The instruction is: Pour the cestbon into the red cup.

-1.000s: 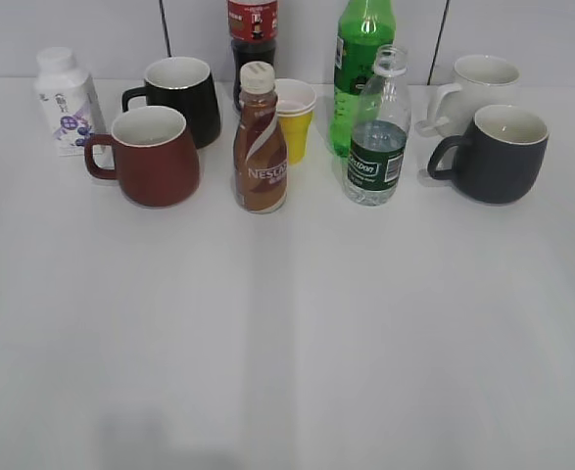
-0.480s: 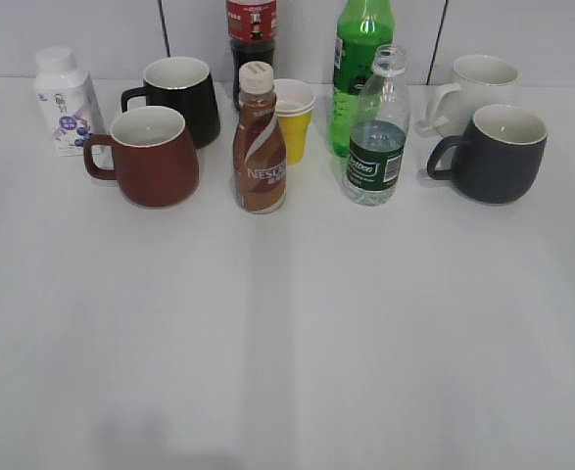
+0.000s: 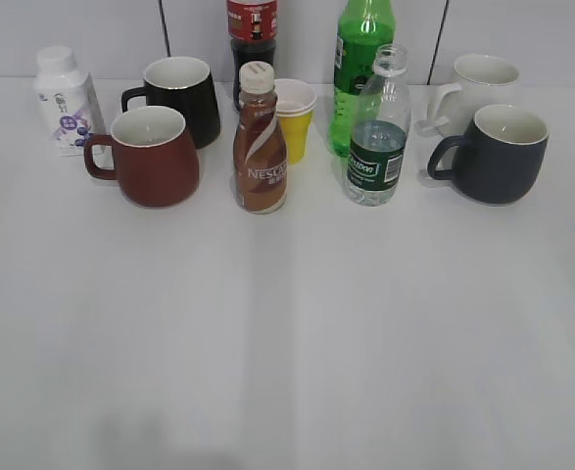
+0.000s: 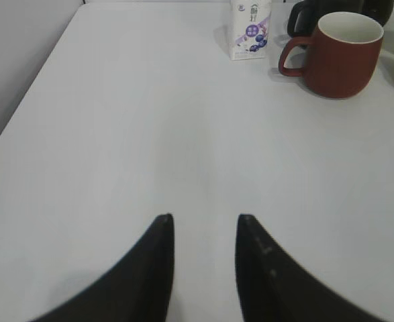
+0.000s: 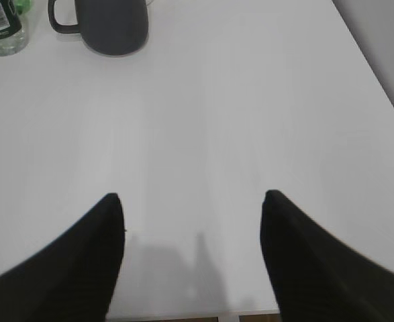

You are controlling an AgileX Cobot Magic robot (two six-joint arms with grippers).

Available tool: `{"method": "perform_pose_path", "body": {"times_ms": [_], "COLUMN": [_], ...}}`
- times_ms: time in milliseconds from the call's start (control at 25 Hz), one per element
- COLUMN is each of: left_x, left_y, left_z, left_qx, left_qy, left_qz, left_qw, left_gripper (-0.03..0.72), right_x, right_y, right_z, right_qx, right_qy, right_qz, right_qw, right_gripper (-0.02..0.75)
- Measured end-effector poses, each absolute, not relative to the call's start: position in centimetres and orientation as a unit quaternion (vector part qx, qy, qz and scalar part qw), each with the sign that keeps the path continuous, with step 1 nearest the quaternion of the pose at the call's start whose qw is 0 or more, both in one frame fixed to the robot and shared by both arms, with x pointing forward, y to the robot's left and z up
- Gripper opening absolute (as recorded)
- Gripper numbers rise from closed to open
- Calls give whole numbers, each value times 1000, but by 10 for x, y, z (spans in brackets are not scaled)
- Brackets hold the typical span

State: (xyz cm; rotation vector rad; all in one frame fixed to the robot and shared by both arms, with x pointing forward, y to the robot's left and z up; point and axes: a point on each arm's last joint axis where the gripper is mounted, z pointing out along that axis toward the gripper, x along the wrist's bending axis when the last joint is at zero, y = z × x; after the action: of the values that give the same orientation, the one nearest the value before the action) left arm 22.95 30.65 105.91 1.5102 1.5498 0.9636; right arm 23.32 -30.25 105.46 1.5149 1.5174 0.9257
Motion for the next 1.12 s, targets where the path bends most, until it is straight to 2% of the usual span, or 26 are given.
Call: {"method": "perform_pose_path", "body": {"times_ms": [1120], "left_x": [230], "left_y": [306], "left_z": [1059], "left_qx": [591], "left_qy": [606], "left_qz": [376], "left_qw": [377], "left_gripper": [237], "right_x": [233], "right_y": [-302], "right_z": [1055], "right_qx": [596], "right_qy": [598], "right_qz": [365], "right_qw": [393], "right_gripper": [480]}}
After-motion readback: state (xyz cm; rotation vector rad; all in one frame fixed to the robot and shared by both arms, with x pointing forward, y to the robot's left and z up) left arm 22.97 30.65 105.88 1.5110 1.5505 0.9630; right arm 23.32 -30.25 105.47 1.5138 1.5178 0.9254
